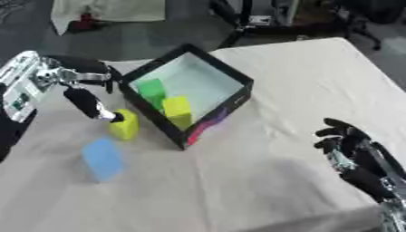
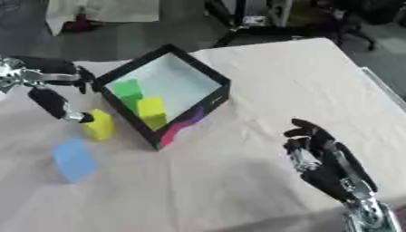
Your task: Pick up objects on the table and place them in the box.
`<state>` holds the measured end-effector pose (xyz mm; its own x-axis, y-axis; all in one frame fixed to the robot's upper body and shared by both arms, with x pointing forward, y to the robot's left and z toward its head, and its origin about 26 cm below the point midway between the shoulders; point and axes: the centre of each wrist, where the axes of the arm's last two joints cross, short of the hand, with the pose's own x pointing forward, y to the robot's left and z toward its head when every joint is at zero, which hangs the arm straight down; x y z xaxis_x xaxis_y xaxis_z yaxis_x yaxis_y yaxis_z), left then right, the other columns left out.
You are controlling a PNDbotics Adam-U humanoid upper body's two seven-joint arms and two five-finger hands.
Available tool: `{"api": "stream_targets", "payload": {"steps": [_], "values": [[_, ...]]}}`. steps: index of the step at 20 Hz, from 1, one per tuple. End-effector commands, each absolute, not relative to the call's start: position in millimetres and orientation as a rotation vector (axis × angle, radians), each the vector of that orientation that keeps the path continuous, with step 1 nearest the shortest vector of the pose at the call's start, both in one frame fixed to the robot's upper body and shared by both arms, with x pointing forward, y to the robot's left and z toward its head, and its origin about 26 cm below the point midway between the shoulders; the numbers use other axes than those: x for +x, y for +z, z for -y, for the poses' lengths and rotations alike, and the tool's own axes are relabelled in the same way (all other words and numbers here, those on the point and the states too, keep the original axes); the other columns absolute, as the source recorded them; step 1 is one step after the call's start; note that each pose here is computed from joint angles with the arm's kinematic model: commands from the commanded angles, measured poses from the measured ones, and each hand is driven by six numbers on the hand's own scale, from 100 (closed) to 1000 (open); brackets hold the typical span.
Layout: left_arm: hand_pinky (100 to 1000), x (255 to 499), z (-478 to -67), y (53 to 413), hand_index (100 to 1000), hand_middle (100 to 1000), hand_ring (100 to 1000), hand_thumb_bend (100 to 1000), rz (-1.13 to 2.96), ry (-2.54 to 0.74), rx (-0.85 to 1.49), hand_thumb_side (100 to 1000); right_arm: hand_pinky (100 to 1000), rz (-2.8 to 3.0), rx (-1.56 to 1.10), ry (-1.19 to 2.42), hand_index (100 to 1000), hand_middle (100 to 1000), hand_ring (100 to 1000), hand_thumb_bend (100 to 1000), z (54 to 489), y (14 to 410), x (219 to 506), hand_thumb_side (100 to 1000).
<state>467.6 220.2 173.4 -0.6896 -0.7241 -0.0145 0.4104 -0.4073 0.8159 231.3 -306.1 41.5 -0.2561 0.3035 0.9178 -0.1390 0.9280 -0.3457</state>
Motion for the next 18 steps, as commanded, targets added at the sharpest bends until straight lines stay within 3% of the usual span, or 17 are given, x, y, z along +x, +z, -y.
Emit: {"api": "stream_targets", "payload": {"steps": [1, 12, 14, 17, 18], "values": [[786, 473, -220, 176, 888, 781, 724, 416, 1.002, -2.274, 0.457, 533, 827, 1.794, -0.132, 0.441, 890, 695, 661, 100, 308, 46, 232, 425], [758, 479, -231, 140, 881, 759, 687, 384, 0.923, -2.284, 0.481, 506, 827, 1.794, -0.131, 0.437, 890, 695, 662, 100, 308, 46, 232, 424], [730, 479, -233, 135, 874, 735, 653, 354, 0.891, -2.294, 0.461, 466, 827, 1.793, -0.131, 0.437, 891, 695, 662, 100, 308, 46, 232, 424], [622, 480, -236, 137, 781, 602, 533, 223, 0.871, -2.302, 0.442, 252, 827, 1.790, -0.132, 0.437, 890, 695, 662, 100, 308, 45, 232, 424], [604, 480, -237, 139, 762, 579, 515, 202, 0.883, -2.297, 0.445, 231, 827, 1.790, -0.133, 0.436, 890, 695, 662, 100, 308, 45, 232, 424]]}}
